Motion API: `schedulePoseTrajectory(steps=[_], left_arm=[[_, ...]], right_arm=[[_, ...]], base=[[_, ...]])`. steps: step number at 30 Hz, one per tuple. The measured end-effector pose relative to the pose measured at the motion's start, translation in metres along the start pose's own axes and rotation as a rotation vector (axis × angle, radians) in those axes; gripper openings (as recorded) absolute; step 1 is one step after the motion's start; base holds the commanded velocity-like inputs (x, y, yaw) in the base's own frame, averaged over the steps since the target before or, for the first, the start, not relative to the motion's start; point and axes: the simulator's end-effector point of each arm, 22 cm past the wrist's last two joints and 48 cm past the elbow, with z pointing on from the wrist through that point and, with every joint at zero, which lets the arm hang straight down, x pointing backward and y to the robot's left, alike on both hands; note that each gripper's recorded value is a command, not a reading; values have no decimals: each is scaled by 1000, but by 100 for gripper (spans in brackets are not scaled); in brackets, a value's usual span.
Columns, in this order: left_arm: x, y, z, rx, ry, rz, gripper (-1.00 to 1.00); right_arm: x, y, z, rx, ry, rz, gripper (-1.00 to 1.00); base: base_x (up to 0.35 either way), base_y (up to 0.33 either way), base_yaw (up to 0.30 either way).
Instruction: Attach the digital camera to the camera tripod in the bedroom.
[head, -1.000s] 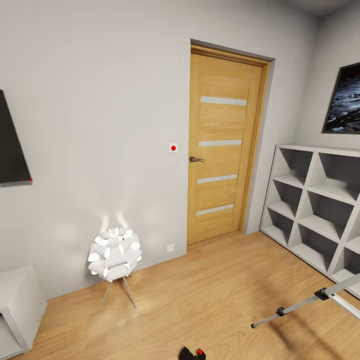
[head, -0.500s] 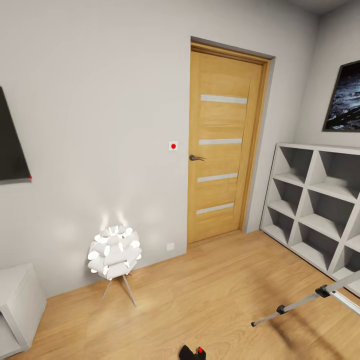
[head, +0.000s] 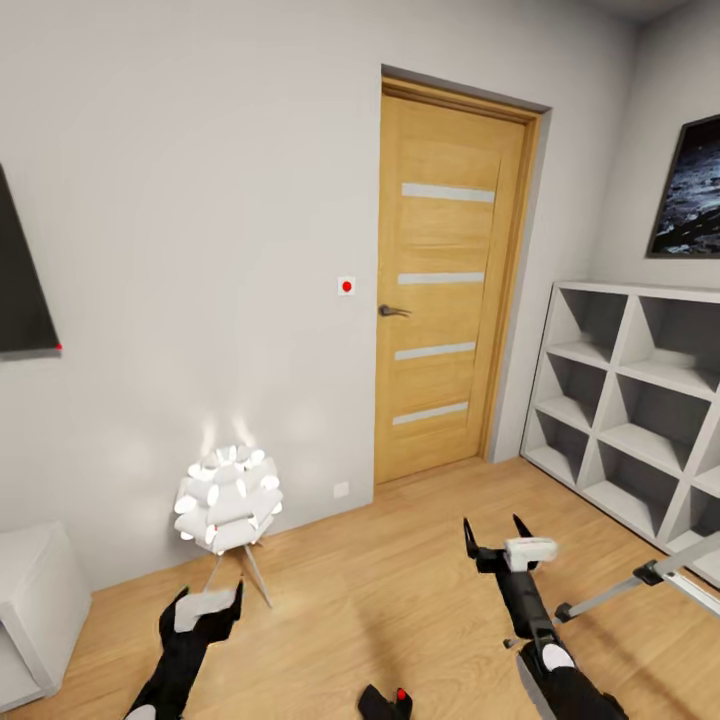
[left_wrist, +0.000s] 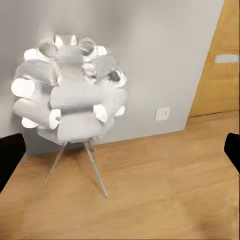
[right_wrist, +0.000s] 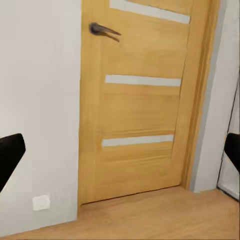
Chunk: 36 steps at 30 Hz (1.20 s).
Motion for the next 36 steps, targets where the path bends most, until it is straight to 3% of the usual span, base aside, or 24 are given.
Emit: schedulePoseTrajectory(steps=[1, 2, 3, 4, 5, 10, 16, 22, 24, 25, 26, 29, 32, 36], left_arm=[[-8, -2, 7, 1, -18, -3, 100], [-20, -6, 27, 6, -34, -10, 100], [-33, -9, 37, 8, -56, -13, 100], [-51, -16, 64, 15, -69, -24, 100], [-93, -21, 83, 20, -138, -30, 100], [-136, -33, 106, 33, -209, -47, 100], [-138, -58, 109, 61, -231, -81, 100], [-130, -72, 109, 80, -247, -92, 100], [-131, -75, 108, 85, -272, -92, 100], [-134, -75, 107, 85, -297, -92, 100], [-146, -74, 102, 83, -366, -95, 100], [-149, -73, 98, 80, -419, -97, 100], [-145, -72, 96, 79, -445, -98, 100], [-125, -71, 97, 78, -440, -95, 100]], right_arm=[[34, 3, -34, -5, 69, 1, 100], [46, 4, -47, -7, 92, 1, 100], [16, 2, -15, -3, 22, 1, 100], [-40, -1, 30, 2, -103, -1, 100], [-49, -2, 37, 4, -126, -1, 100], [-90, -4, 63, 10, -226, -2, 100], [-102, 1, 65, -2, -285, -5, 100], [-97, 5, 62, -10, -305, -7, 100], [-96, 5, 59, -11, -316, -8, 100], [-96, 6, 58, -11, -326, -8, 100], [-100, 5, 55, -10, -355, -8, 100], [-98, 6, 51, -9, -373, -9, 100], [-94, 6, 48, -9, -383, -8, 100], [-89, 6, 45, -8, -395, -9, 100]], base=[[0, 0, 0], [0, 0, 0], [0, 0, 0], [0, 0, 0], [0, 0, 0], [0, 0, 0], [0, 0, 0], [0, 0, 0], [0, 0, 0], [0, 0, 0], [0, 0, 0], [0, 0, 0], [0, 0, 0], [0, 0, 0]])
